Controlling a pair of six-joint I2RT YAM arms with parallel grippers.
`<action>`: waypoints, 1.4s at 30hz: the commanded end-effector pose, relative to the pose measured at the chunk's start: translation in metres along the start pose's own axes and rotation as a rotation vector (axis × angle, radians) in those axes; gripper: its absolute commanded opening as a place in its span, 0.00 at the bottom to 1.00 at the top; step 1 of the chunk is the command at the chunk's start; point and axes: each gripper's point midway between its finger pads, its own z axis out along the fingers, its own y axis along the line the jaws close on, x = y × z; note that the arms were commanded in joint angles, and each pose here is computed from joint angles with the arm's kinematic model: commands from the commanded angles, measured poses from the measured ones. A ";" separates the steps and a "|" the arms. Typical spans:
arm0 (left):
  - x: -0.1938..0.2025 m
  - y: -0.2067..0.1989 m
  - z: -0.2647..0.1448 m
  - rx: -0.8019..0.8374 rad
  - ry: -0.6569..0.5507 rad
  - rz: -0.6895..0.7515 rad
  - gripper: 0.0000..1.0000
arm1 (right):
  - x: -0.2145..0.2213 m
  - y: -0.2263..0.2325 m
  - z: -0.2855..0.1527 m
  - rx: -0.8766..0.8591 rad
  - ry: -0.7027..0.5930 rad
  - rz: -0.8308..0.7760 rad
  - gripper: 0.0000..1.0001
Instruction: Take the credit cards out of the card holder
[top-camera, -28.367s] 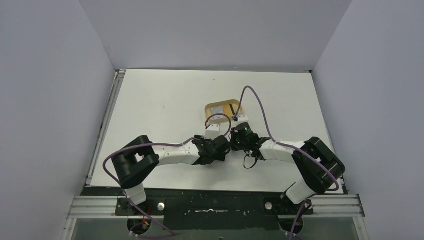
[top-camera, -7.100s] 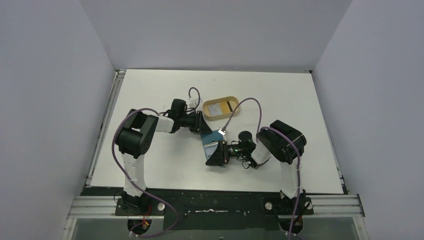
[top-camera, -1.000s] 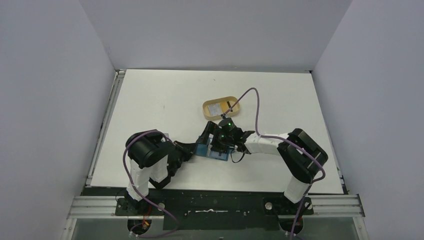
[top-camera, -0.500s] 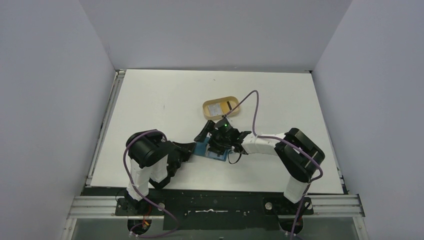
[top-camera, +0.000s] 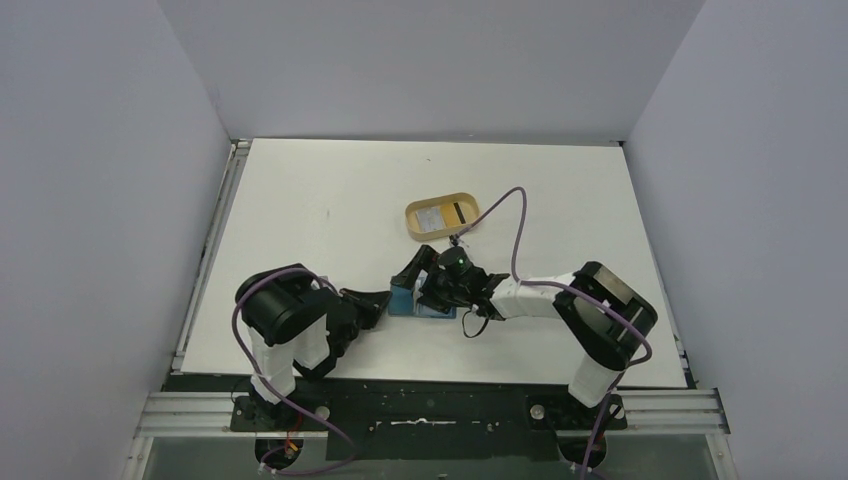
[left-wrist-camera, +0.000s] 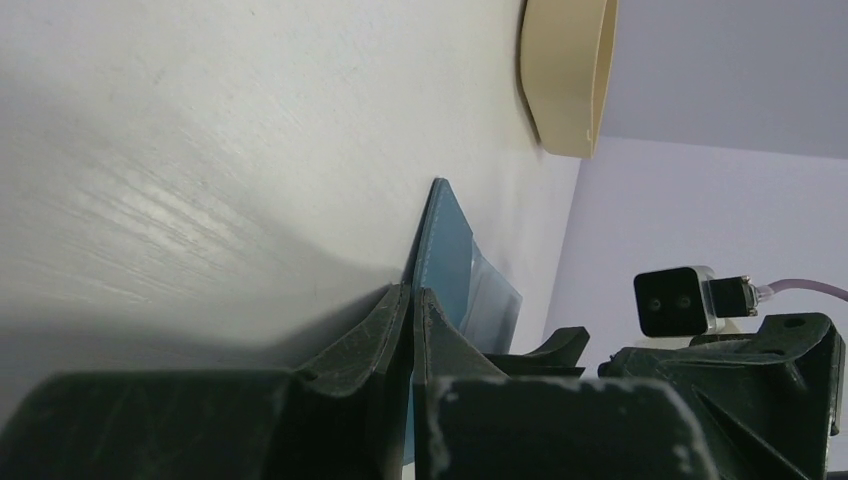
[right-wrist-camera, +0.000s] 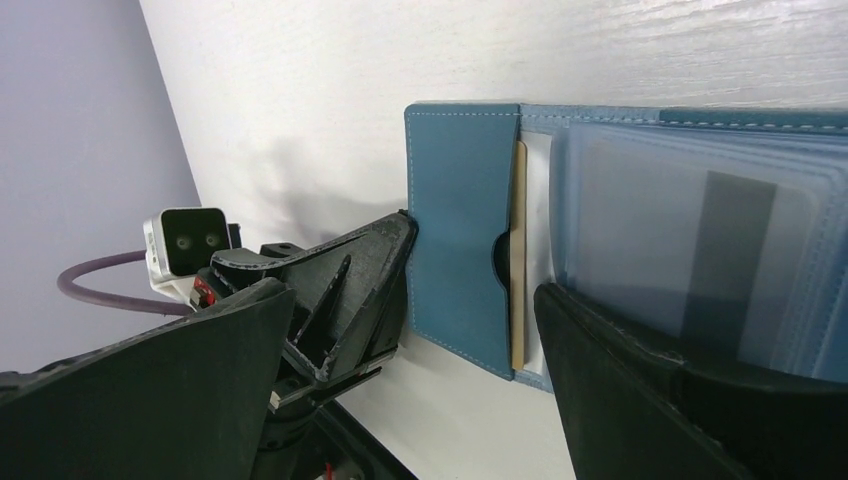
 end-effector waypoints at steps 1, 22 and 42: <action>0.005 -0.003 -0.006 -0.003 0.033 -0.011 0.00 | 0.007 -0.020 -0.005 0.015 0.036 -0.030 1.00; 0.003 -0.030 -0.005 0.071 0.062 -0.037 0.00 | -0.002 0.046 -0.023 -0.445 0.049 -0.015 1.00; 0.011 -0.018 -0.001 0.047 0.094 0.030 0.00 | -0.001 0.036 -0.011 -0.380 0.036 -0.036 1.00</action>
